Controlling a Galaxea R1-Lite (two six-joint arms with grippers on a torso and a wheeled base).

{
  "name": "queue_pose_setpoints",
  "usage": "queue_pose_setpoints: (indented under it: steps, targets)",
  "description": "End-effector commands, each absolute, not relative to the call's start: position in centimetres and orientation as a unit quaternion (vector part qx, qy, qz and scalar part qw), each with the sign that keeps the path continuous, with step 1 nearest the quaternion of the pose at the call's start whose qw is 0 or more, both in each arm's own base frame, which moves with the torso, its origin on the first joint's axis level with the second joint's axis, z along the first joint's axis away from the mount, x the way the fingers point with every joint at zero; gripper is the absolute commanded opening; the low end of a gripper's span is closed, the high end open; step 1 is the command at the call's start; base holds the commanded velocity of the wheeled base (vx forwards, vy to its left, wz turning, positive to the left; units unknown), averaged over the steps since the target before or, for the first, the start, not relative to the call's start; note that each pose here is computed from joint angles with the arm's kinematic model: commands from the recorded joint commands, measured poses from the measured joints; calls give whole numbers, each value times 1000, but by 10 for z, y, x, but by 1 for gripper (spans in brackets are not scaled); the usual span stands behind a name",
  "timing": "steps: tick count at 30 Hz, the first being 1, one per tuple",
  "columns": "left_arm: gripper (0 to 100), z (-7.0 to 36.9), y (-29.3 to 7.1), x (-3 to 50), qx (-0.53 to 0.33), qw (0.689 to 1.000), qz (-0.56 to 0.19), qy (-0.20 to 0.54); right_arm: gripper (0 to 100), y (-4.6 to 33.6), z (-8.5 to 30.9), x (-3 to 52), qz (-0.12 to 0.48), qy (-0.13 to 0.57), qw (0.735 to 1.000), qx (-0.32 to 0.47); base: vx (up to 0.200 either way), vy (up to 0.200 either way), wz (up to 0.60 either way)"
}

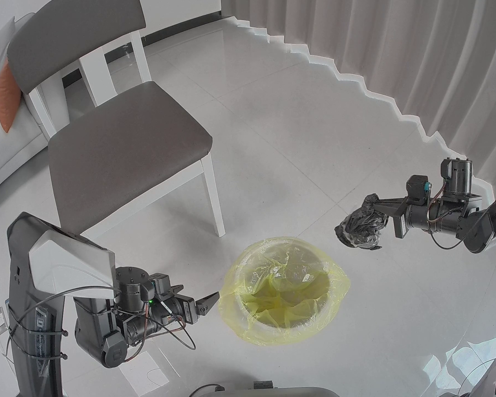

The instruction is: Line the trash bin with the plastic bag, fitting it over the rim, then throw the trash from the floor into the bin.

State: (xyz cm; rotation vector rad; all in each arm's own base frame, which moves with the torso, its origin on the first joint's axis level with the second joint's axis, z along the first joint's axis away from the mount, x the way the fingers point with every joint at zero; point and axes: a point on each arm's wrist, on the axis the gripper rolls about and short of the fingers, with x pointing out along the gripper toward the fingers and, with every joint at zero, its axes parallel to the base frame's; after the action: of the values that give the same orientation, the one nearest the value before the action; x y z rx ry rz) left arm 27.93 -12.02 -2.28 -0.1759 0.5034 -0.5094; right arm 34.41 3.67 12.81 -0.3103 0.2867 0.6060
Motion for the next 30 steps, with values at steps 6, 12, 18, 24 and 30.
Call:
queue_pose_setpoints:
  steps: [6,12,18,24,30]
  targets:
    - [100,-25,-119,279,-87,934,-246,245,0,88,177,298,371,78,911,-164,0,0,0]
    - [100,-27,-119,278,-84,932,-249,250,0,124,165,285,427,93,885,-159,0,0,0]
    - [100,-28,-118,271,-81,929,-249,260,0,138,151,289,445,110,875,-154,0,0,0]
    - [100,-27,-119,269,-81,928,-250,262,0,151,135,288,462,139,864,-141,0,0,0]
    - [100,-23,-121,268,-79,929,-255,256,0,160,105,297,470,182,852,-140,0,0,0]
